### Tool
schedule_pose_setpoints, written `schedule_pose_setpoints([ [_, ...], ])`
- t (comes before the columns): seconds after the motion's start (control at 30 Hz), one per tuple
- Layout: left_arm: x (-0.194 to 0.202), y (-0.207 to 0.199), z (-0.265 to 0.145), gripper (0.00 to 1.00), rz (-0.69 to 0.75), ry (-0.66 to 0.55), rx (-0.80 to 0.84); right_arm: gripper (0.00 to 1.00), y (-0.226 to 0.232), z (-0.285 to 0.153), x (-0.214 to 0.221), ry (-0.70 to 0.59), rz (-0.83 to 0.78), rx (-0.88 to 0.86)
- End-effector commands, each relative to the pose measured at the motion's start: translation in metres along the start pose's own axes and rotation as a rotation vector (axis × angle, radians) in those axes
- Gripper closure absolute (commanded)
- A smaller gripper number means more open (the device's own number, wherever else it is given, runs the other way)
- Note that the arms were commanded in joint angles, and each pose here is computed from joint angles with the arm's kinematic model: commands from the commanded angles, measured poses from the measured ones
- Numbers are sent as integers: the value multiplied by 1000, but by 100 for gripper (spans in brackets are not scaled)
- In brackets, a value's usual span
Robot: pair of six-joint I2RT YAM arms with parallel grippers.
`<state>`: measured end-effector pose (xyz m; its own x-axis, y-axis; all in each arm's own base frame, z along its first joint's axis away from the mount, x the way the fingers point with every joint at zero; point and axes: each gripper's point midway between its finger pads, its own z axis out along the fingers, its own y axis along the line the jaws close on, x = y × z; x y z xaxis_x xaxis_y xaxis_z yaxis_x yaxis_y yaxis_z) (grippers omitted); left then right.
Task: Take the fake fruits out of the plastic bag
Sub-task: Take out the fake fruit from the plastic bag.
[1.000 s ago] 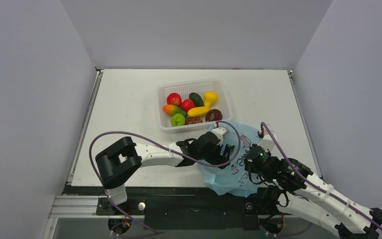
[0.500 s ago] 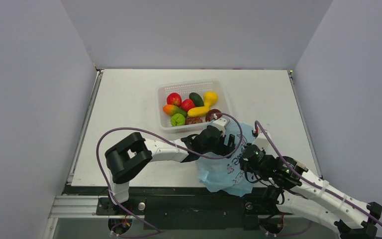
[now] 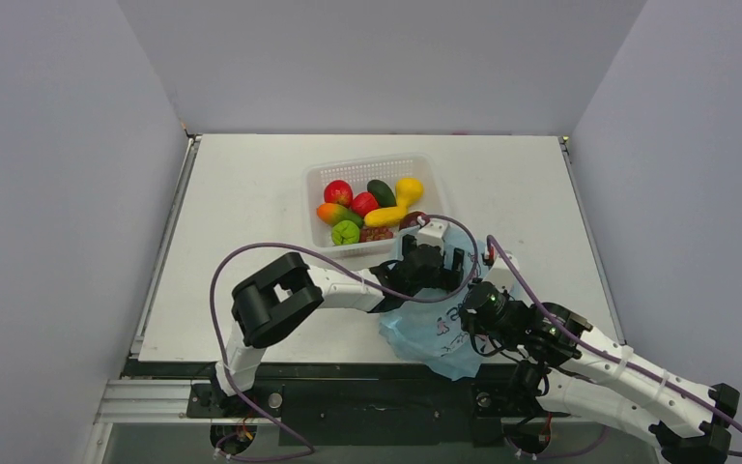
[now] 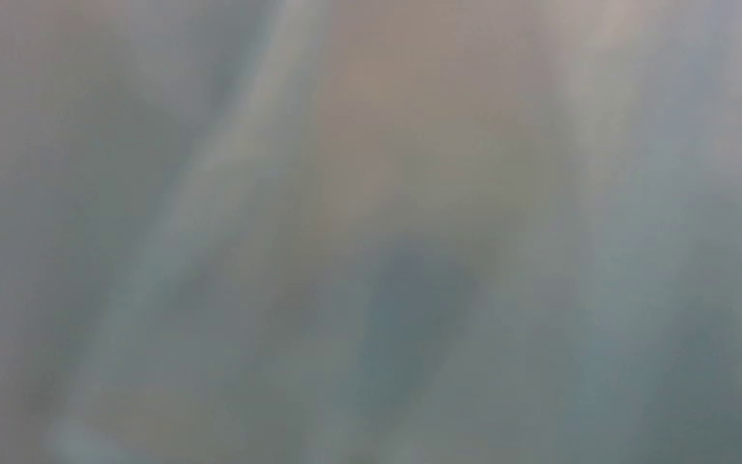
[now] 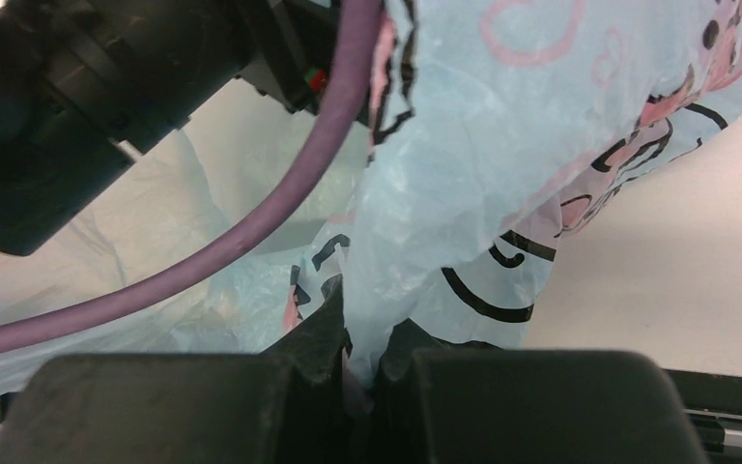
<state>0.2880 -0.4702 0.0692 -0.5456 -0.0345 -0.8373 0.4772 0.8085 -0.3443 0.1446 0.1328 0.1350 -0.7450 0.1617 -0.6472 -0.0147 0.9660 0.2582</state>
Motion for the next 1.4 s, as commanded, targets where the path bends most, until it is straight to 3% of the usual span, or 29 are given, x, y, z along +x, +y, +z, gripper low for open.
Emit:
schedule_pose_setpoints([
  [0.0,-23,-4,19,3,-7,-88,-45,100,7,-5,-9,-40,25,-32],
  [0.3,-5,-17,22,16,52,-28,52,100,-1,-8,-12,-63,17,-18],
  [0.63,-13,-52,-20,39,79,63,263,100,-5,-11,-24,-113,32,7],
  [0.8,-17,-68,-52,40,69,176,442,100,-9,-13,-41,-179,28,62],
  [1.0,-15,-84,-87,39,-57,303,656,100,-25,-14,-53,-231,25,177],
  [1.13,-15,-91,-110,39,-87,318,751,100,-42,-15,-67,-277,33,274],
  [1.37,-34,-98,-149,38,-15,286,852,100,-69,-19,-78,-269,68,375],
])
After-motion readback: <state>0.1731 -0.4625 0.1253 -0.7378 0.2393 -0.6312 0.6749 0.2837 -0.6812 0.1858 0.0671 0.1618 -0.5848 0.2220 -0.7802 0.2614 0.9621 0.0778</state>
